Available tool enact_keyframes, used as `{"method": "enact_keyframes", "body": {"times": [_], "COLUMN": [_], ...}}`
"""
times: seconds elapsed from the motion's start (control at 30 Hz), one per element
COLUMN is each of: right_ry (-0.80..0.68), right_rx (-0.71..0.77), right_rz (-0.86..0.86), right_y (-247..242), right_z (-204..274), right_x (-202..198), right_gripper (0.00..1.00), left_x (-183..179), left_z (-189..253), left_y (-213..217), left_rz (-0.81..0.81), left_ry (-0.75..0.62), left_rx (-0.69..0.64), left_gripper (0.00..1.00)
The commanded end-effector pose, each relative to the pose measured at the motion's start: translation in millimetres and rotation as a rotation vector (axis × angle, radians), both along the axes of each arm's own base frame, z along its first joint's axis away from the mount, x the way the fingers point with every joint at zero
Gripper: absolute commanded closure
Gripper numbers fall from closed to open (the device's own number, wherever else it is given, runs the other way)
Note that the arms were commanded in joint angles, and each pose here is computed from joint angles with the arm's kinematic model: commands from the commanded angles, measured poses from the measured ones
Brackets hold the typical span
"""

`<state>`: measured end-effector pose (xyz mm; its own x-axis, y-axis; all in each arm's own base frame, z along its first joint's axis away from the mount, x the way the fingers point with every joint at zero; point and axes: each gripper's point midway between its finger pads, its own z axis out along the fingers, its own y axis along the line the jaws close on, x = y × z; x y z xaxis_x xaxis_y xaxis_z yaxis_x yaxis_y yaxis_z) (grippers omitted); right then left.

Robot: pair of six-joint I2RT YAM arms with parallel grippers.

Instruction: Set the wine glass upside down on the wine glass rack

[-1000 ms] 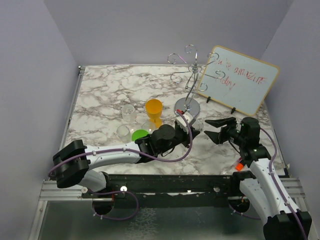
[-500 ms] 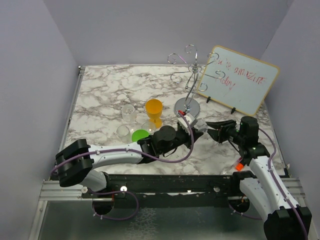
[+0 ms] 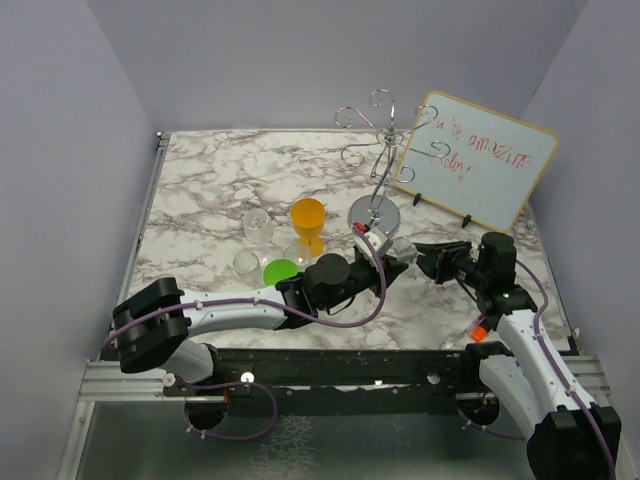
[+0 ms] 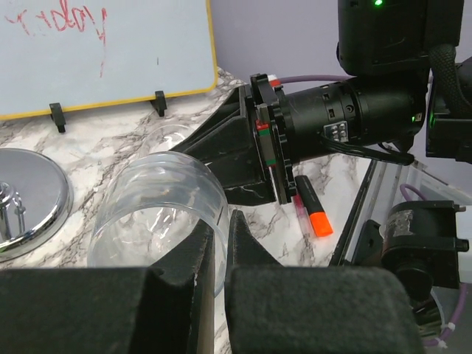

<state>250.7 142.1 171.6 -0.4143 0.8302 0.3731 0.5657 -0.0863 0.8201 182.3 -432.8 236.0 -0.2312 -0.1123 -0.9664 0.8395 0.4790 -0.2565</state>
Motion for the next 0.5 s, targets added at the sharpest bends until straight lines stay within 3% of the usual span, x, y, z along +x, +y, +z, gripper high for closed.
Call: {"method": "enact_keyframes", "body": {"times": [0.0, 0.1, 0.2, 0.47], "right_ry": [-0.019, -0.018, -0.027, -0.152], "right_rx": [0.043, 0.042, 0.027, -0.144], "right_rz": [0.047, 0.052, 0.047, 0.014], "right_y": [7, 8, 7, -7], "right_z": [10, 10, 10, 18], "right_x": [-3, -2, -1, 14], "right_gripper": [0.71, 0.80, 0.97, 0.99], "left_x": [-11, -11, -12, -17], "left_z": [27, 28, 28, 46], "left_y": [-9, -9, -8, 15], "left_rz": [-0.051, -0.051, -0.053, -0.021], "left_ry": [-0.039, -0.040, -0.038, 0.031], "left_rx": [-0.113, -0.117, -0.122, -0.187], "left_gripper": [1.00, 1.00, 0.98, 0.32]}}
